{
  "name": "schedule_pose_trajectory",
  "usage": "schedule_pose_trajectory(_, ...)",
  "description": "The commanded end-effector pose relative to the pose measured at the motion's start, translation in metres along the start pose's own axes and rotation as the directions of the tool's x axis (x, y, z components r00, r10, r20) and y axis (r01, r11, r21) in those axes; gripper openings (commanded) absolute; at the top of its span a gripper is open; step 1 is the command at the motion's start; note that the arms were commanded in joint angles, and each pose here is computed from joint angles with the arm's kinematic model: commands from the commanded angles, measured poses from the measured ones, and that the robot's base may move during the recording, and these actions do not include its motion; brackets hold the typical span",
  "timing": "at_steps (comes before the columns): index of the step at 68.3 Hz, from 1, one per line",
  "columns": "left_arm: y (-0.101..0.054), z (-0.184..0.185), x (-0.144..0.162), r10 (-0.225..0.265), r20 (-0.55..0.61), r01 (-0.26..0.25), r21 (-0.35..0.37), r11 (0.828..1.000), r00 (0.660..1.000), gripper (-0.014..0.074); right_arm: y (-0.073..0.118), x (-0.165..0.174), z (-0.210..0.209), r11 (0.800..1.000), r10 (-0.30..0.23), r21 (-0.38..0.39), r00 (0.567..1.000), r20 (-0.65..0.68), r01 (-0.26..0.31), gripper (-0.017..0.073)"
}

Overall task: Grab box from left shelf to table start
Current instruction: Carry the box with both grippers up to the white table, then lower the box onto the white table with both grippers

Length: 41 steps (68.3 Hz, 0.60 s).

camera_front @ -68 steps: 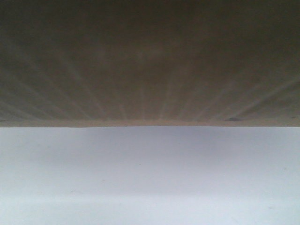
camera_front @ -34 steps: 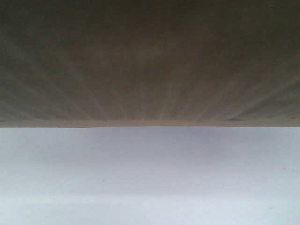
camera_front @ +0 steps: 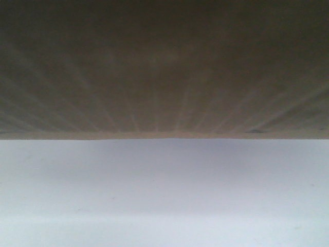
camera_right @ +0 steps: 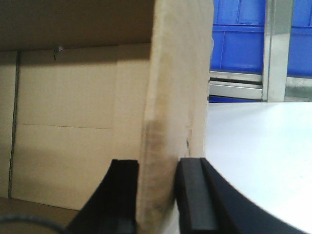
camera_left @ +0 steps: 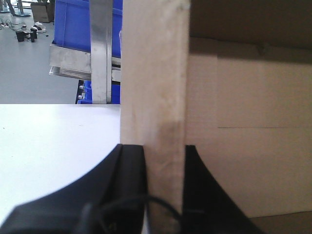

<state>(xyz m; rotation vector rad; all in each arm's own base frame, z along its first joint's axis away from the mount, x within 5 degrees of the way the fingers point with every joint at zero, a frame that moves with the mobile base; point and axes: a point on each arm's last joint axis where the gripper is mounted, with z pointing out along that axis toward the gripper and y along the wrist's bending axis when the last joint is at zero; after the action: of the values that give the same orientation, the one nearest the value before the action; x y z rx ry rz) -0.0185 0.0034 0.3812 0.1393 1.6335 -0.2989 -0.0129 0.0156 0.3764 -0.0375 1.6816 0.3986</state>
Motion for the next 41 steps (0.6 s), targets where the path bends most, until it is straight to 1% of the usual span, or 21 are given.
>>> schedule_pose_trajectory(1,-0.001,-0.01,-0.03,0.013,0.245,-0.014,0.003,1.0,0.969,-0.0099,-0.007,-0.023,-0.002,0.986,-0.134,0.121,0.977,0.165,0.115,0.0054)
schedule_pose_trajectory(15,-0.001,-0.01,-0.03,0.013,0.244,-0.014,0.003,1.0,0.97,-0.0099,-0.007,-0.023,-0.002,0.986,-0.134,0.121,0.977,0.165,0.115,0.0054)
schedule_pose_trajectory(22,-0.002,-0.01,-0.029,-0.006,0.24,0.001,0.02,1.0,0.971,-0.0099,-0.007,-0.023,-0.002,0.986,-0.134,0.121,0.977,0.165,0.115,0.0054)
schedule_pose_trajectory(28,-0.002,-0.009,-0.03,-0.006,0.239,0.001,0.02,1.0,0.971,-0.0099,-0.006,-0.023,-0.002,0.986,-0.135,0.121,0.976,0.173,0.115,0.0054)
schedule_pose_trajectory(35,-0.003,-0.006,-0.037,-0.005,0.229,0.001,0.019,1.0,0.974,-0.0099,-0.006,-0.028,0.0,0.986,-0.136,0.12,0.974,0.184,0.115,0.0054)
schedule_pose_trajectory(41,-0.004,0.001,-0.048,-0.006,0.179,0.004,0.014,1.0,0.984,-0.0099,-0.005,-0.036,0.008,0.986,-0.13,0.124,0.982,0.137,0.113,0.0054)
